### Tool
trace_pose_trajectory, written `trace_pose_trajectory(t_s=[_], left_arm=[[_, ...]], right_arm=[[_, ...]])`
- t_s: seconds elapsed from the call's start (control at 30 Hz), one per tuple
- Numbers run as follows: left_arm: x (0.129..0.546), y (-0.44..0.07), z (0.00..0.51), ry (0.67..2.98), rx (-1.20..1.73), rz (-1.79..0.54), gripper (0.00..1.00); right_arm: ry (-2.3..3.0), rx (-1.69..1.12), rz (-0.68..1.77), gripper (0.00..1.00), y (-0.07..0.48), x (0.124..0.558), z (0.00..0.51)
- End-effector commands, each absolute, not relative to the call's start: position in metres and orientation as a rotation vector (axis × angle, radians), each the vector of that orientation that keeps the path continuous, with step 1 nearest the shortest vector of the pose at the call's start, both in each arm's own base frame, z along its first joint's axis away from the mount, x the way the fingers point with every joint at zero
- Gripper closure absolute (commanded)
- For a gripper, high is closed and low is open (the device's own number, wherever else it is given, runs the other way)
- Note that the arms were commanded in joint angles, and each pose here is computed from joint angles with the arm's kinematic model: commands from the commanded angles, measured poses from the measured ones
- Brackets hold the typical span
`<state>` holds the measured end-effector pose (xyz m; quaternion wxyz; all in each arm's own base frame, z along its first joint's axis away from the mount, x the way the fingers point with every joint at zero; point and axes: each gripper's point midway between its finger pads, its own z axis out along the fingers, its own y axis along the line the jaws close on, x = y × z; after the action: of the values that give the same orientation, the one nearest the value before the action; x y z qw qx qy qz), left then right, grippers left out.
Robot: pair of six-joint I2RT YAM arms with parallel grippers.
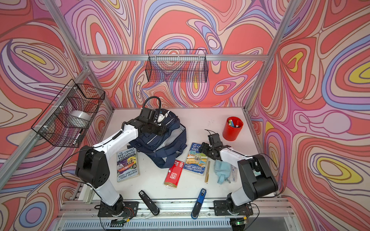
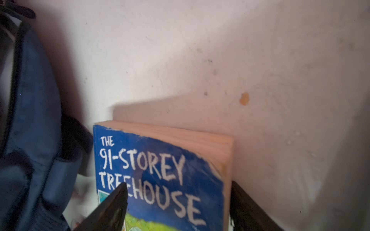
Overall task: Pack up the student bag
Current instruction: 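Release the zipper and grasp the blue 91-Storey Treehouse book with the right gripper, then lift the blue book and lower it into the open backpack with the right gripper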
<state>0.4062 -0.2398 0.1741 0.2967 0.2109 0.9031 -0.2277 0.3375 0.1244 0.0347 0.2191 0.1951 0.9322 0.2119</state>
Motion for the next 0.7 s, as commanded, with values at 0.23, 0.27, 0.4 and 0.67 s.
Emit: trace_pose_trajectory(t_s=[0.23, 0.27, 0.4, 0.67], left_arm=[[0.409, -0.250, 0.190, 2.339, 0.549, -0.675, 1.00], [0.409, -0.250, 0.190, 2.340, 0.548, -0.675, 1.00], [0.408, -0.249, 0.193, 2.336, 0.543, -0.671, 1.00], [0.411, -0.240, 0.194, 2.335, 0.521, -0.670, 1.00]], right_arm=[[2.645, 0.514, 0.621, 1.00, 0.129, 0.325, 0.011], [2.633, 0.501, 0.643, 1.00, 0.131, 0.328, 0.015], [2.507, 0.472, 0.796, 1.00, 0.143, 0.344, 0.055], [2.215, 0.451, 1.087, 1.00, 0.128, 0.362, 0.145]])
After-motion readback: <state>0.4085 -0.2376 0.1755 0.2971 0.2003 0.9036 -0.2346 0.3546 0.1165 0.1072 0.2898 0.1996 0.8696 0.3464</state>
